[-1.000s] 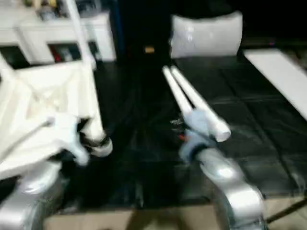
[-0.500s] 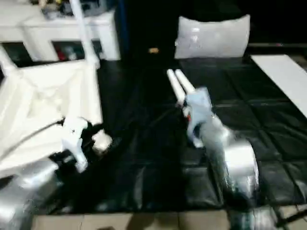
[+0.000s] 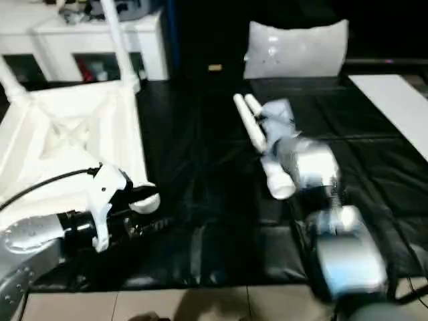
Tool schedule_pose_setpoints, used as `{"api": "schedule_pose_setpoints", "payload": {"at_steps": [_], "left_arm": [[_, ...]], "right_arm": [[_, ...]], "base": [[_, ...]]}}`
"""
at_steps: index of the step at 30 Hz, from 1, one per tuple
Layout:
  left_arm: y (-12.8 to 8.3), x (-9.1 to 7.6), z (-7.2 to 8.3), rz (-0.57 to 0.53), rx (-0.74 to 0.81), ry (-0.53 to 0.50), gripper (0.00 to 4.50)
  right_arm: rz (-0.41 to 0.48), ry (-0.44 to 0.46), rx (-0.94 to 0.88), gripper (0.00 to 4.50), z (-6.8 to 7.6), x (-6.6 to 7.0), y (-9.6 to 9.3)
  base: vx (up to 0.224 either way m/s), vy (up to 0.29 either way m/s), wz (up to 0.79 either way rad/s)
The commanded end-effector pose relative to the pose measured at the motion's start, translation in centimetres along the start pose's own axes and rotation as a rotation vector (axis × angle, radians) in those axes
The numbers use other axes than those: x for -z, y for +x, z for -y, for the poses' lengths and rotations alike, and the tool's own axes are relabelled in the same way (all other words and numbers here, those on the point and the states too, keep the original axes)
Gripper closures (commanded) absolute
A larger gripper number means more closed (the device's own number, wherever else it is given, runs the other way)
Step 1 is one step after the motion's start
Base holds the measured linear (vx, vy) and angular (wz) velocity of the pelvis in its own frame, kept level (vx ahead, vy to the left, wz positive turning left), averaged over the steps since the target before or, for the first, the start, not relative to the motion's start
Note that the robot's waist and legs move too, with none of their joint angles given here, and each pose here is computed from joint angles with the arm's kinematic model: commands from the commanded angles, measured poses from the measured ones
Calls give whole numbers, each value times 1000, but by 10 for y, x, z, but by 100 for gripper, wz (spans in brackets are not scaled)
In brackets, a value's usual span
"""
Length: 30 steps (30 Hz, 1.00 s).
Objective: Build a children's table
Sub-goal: Pick table leg
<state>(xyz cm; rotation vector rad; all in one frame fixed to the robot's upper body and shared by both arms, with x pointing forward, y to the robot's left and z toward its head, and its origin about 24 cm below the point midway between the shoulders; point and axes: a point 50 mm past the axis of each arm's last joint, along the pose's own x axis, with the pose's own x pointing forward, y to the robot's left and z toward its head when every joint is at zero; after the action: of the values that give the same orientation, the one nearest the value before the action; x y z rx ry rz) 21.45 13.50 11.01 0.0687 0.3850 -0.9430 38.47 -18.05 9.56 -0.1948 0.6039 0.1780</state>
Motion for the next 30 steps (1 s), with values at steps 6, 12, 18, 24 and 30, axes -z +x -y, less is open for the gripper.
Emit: {"api": "schedule_pose_setpoints", "payload": {"at_steps": [6,12,18,24,30], "left_arm": [[-2,0,1,-32,32,5,6],[-3,5,1,-60,47,1,6],[-5,4,1,-65,52,5,0],[-4,-4,5,-54,64,18,0],[3,-9,8,-44,72,24,0]], "right_arm": [[-80,47,32,0,7,17,7],[-133,107,-22,0,2,27,13],[-143,189,-101,43,-2,26,14],[-180,205,-156,97,-3,28,13],[-217,187,-195,144,-4,32,12]], "base": [[0,0,0],[0,0,0],[0,0,0],[0,0,0],[0,0,0]]}}
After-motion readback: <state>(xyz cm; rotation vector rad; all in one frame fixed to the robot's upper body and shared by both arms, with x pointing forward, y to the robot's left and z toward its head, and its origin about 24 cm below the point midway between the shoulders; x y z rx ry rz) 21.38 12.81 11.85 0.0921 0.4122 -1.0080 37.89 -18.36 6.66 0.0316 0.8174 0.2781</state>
